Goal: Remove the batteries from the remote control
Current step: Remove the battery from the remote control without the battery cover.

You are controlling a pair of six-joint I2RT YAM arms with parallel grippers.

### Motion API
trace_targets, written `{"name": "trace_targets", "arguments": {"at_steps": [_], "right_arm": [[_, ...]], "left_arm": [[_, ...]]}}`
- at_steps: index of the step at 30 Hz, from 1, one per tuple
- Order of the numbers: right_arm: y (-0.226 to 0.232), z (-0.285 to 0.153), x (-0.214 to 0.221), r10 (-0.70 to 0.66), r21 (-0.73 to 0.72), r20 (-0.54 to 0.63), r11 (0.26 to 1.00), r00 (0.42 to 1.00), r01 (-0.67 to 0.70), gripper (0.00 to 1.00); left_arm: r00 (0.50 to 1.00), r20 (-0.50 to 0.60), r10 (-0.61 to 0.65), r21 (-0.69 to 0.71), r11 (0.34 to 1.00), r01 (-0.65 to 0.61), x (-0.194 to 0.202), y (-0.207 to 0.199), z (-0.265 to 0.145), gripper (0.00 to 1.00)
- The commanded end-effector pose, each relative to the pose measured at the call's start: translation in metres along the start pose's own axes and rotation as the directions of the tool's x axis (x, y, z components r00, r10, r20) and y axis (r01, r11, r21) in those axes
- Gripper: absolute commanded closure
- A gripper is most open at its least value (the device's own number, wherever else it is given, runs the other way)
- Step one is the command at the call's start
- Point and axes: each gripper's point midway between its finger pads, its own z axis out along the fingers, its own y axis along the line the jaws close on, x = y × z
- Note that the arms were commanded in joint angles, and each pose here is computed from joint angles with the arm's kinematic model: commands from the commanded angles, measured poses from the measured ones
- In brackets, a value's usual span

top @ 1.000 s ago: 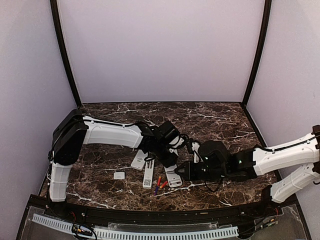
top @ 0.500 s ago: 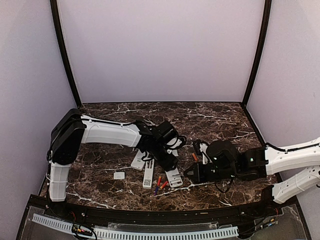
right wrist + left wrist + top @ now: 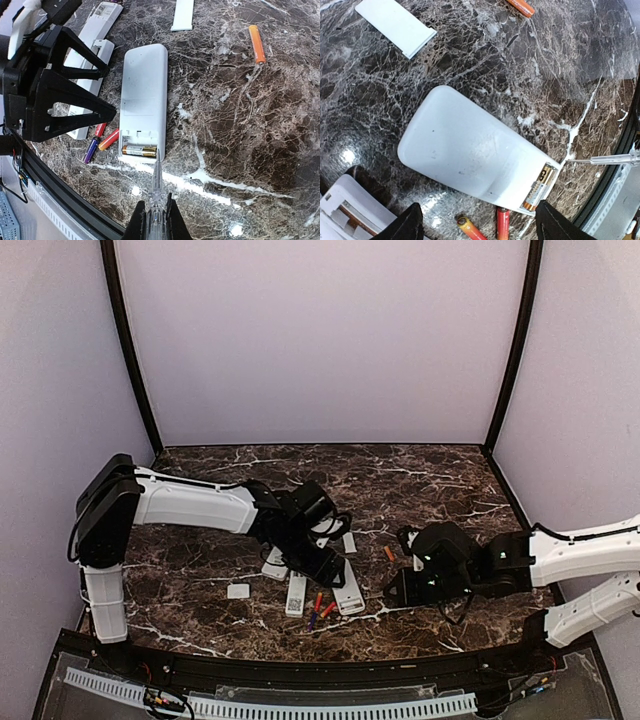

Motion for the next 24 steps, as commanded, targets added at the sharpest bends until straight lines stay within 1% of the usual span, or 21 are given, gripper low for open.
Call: {"name": "trace_targets", "arguments": {"at_steps": [1, 7, 12, 15, 19, 24], "right_arm": [[-0.011, 0.008, -0.003, 0.016, 0.040, 0.017, 0.999, 1.000, -0.016, 1.00], [-0.009, 0.021, -0.002, -0.009, 0.050, -0.002, 0.999, 1.000, 0.009, 1.00], [0.009, 0.029, -0.001, -0.057, -0.022, -0.025, 0.998, 0.998, 0.057, 1.00], [0.028, 0.030, -0.003, -0.094, -0.086, -0.015, 0.992, 0.996, 0.092, 1.00], [0.051, 0.027, -0.007, -0.123, -0.169, 0.015, 0.978, 0.992, 0.124, 1.00], [0.054, 0.021, -0.010, -0.116, -0.186, 0.032, 0.975, 0.993, 0.120, 1.00]], "left_arm": [[0.993, 0.022, -0.120, 0.118, 0.986, 0.116, 0.000, -0.015, -0.009, 0.23], [0.985, 0.034, -0.169, 0.145, 0.976, 0.163, -0.002, -0.008, 0.001, 0.23], [0.981, 0.041, -0.188, 0.180, 0.968, 0.177, -0.007, -0.007, 0.010, 0.23], [0.983, 0.056, -0.173, 0.204, 0.966, 0.158, -0.015, -0.011, 0.014, 0.23], [0.989, 0.051, -0.137, 0.249, 0.961, 0.120, -0.022, -0.019, 0.022, 0.23], [0.995, 0.038, -0.089, 0.342, 0.937, 0.071, -0.024, -0.035, 0.028, 0.24]]}}
